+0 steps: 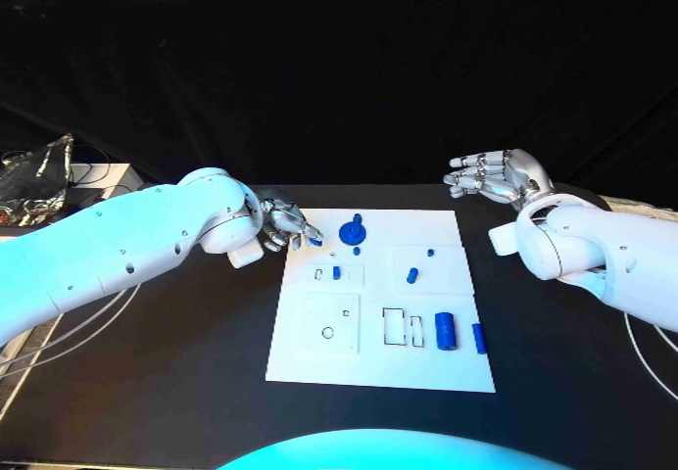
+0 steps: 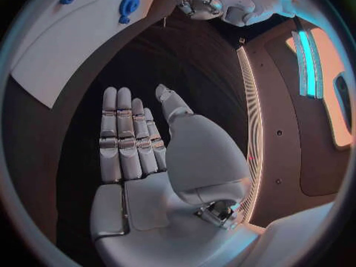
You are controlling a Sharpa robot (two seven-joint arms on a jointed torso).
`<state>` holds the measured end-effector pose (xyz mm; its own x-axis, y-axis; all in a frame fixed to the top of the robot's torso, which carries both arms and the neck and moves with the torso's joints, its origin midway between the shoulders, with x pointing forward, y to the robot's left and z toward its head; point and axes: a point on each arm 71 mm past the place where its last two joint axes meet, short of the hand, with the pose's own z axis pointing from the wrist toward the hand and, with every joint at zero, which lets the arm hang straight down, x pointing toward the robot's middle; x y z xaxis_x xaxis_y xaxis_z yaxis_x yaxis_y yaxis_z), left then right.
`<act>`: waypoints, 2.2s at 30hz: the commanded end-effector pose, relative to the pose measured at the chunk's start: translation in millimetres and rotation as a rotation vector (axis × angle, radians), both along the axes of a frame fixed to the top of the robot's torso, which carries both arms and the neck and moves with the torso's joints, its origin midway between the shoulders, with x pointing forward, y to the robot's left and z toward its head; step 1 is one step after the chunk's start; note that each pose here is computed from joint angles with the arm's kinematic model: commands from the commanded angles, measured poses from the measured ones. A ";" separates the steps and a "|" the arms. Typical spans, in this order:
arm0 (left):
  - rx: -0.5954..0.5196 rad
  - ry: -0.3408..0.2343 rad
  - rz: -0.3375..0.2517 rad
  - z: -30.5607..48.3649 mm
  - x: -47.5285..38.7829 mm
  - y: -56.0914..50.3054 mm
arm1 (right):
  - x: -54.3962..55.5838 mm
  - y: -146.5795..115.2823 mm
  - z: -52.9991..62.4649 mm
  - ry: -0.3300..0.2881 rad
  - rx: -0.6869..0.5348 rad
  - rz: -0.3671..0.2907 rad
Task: Assemble the parts on the task board
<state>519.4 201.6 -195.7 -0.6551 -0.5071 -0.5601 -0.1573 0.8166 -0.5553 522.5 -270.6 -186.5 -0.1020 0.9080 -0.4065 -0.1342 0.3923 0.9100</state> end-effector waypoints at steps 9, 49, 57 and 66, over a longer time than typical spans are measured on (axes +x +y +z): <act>0.059 -0.027 0.044 -16.8 -22.2 -3.0 | 4.9 -5.1 -1.4 0.021 0.144 0.003; 0.223 -0.151 -0.039 -46.5 -41.3 -24.8 | 11.5 -12.5 -2.8 0.020 0.124 -0.042; 0.243 -0.133 -0.059 -48.6 -41.7 -24.4 | 11.9 -12.5 -3.0 0.021 0.123 -0.041; 0.257 -0.130 -0.082 -48.8 -42.9 -25.0 | 12.3 -13.6 -3.1 0.021 0.121 -0.043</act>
